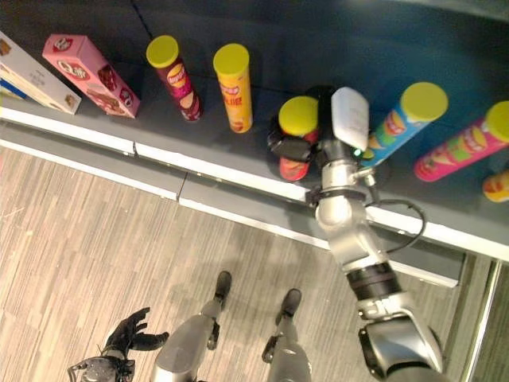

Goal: Put the goods on the table back onto the shelves and tidy them up.

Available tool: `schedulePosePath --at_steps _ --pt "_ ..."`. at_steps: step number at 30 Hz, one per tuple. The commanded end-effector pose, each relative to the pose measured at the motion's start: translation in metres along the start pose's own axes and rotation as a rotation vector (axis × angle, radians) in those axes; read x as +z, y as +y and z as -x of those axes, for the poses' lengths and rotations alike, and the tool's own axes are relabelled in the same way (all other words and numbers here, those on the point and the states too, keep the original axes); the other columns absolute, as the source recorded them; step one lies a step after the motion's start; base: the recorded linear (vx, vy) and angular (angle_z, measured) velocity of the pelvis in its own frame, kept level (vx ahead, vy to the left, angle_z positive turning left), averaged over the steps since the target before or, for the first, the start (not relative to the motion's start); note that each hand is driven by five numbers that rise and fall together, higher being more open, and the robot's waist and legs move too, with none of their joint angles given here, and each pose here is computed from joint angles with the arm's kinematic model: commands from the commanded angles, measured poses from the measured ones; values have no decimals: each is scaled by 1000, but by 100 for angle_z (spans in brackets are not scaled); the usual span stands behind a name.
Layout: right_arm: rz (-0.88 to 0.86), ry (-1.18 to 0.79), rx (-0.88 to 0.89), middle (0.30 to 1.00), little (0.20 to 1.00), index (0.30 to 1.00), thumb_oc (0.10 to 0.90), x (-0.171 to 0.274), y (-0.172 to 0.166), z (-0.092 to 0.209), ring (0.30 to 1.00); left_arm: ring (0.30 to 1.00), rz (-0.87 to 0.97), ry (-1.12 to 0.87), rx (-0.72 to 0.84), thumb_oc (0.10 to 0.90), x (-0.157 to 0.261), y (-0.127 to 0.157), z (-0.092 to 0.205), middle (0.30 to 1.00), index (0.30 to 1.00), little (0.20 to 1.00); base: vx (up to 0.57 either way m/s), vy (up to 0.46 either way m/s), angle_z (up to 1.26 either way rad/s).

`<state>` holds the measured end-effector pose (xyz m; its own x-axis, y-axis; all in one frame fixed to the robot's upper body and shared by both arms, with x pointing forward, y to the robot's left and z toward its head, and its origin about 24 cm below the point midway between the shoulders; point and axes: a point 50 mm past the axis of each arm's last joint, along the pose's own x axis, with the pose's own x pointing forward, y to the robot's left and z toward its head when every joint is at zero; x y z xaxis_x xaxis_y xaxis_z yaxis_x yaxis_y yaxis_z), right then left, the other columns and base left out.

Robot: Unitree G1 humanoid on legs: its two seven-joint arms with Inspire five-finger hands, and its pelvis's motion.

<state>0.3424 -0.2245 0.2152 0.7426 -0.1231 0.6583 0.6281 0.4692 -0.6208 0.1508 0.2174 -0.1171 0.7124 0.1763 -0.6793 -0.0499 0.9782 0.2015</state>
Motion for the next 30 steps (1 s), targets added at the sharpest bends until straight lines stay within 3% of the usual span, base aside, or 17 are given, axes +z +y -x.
schedulePosePath --at_steps 1,13,30 --pt "-36 -223 -333 300 300 300 400 49 -53 -36 300 900 -65 -39 53 800 4 20 0 900 900 900 2 25 8" --pt "-60 -114 -472 300 300 300 400 33 -67 -49 300 900 -75 -71 42 800 14 12 -4 900 900 900 18 3 5" --pt "-109 -50 -523 300 300 300 400 26 -66 -51 300 900 -70 -94 36 800 19 7 -5 900 900 900 19 -9 6"
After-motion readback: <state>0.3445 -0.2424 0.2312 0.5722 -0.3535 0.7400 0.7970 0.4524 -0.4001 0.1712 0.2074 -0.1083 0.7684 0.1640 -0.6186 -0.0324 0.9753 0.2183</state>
